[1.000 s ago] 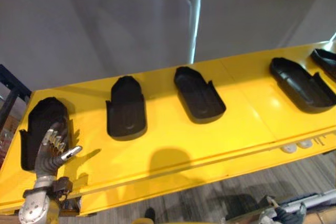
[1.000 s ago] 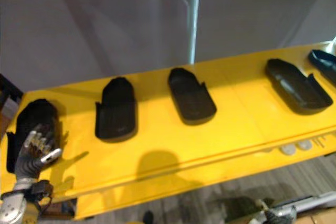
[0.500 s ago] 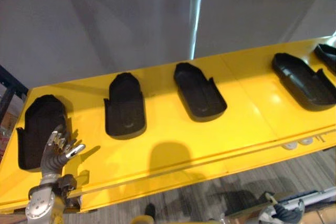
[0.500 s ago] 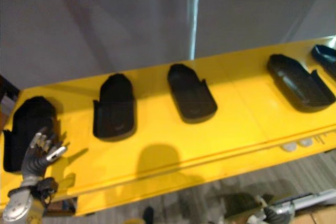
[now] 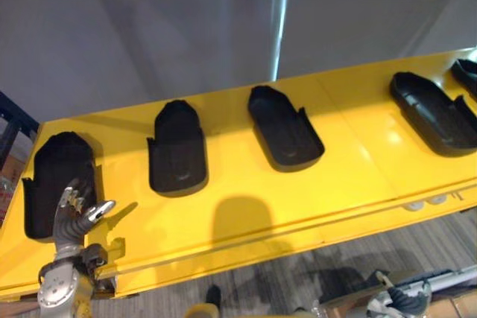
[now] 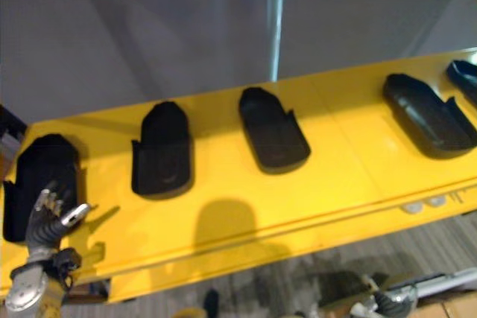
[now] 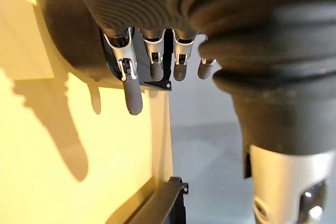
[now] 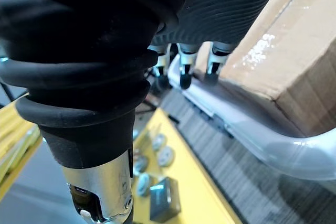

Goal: Walk over and take plastic housings, then place them on the shelf

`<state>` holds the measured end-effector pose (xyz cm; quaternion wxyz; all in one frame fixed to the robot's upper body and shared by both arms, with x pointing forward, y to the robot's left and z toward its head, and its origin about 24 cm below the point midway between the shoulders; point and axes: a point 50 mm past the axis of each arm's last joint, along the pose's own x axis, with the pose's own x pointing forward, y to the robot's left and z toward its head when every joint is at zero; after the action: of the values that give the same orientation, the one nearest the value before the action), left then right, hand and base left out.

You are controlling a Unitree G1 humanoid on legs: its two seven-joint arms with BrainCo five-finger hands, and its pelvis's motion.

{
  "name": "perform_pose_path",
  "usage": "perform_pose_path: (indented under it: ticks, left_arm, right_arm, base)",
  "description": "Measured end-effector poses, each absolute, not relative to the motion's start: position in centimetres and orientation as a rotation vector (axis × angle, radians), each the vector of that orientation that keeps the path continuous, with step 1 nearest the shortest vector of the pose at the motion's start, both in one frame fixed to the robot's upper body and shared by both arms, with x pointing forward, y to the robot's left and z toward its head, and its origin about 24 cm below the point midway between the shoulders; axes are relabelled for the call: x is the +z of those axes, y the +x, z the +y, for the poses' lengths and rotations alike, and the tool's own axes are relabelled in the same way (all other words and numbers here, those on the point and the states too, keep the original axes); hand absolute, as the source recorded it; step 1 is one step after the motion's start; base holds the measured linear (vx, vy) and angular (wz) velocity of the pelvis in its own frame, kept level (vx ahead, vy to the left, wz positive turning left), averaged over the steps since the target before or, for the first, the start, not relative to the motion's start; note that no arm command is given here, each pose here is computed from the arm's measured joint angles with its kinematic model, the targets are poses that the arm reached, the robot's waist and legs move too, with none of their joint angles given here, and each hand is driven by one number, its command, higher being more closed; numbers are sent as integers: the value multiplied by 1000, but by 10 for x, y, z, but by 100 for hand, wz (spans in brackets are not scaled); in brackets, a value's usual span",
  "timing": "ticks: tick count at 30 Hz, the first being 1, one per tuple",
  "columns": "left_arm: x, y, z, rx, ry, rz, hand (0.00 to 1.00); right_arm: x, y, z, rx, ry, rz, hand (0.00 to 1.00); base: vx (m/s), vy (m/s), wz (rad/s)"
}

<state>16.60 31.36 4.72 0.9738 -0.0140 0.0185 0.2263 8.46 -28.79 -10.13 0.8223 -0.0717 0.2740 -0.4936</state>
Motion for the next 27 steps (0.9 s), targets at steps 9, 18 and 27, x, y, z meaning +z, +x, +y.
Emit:
perform_pose_path:
  ticks: [9, 18, 27]
  left_arm:
    - [48, 166, 315, 507, 35, 43, 0]
    - [87, 169, 293, 412, 48, -252, 0]
    - [123, 171, 260, 114, -19, -460, 0]
  right_arm:
    - [-102, 85, -287, -1048, -153, 586, 0]
    - [-104, 83, -285, -1032, -158, 598, 0]
    - [-105, 82, -284, -1031, -158, 607, 0]
  base:
    - [0, 0, 2]
    - [0, 0, 1]
    - [0, 0, 0]
